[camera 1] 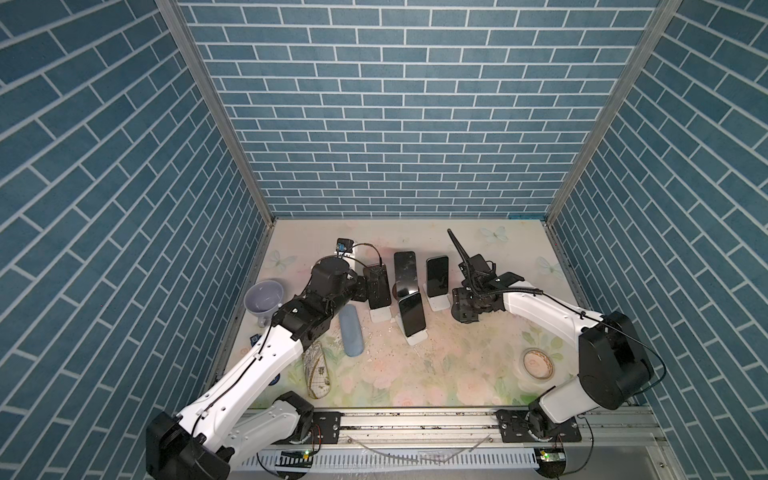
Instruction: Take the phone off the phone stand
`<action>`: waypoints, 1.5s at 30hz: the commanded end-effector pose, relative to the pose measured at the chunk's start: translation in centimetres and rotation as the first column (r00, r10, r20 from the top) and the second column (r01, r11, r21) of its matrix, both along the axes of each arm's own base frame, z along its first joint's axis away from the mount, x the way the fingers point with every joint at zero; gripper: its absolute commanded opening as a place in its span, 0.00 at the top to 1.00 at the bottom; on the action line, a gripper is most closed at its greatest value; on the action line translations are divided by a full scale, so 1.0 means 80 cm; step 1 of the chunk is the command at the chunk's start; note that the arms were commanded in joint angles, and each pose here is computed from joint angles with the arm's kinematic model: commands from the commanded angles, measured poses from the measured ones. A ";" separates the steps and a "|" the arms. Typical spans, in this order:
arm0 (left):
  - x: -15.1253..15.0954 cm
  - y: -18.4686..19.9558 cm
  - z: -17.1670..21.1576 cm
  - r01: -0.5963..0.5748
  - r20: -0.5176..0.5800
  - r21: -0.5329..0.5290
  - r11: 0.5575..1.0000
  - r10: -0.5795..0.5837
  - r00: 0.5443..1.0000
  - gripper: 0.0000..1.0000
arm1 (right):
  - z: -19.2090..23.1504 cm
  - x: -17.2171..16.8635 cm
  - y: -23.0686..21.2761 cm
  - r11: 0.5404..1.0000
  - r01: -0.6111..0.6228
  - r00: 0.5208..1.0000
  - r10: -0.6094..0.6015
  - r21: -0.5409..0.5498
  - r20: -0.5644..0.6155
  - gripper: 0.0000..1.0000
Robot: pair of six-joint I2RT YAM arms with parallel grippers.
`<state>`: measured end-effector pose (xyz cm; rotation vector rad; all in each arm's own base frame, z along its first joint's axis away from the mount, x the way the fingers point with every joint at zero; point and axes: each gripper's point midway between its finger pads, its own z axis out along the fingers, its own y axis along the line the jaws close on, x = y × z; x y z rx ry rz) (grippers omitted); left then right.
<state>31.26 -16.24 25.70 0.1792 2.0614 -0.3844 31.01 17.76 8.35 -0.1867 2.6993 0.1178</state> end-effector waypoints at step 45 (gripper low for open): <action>-0.013 0.010 0.002 -0.028 0.011 -0.032 0.999 0.029 1.000 0.00 | 0.079 0.136 -0.178 0.929 0.366 0.926 -0.357 -0.052 0.124 0.49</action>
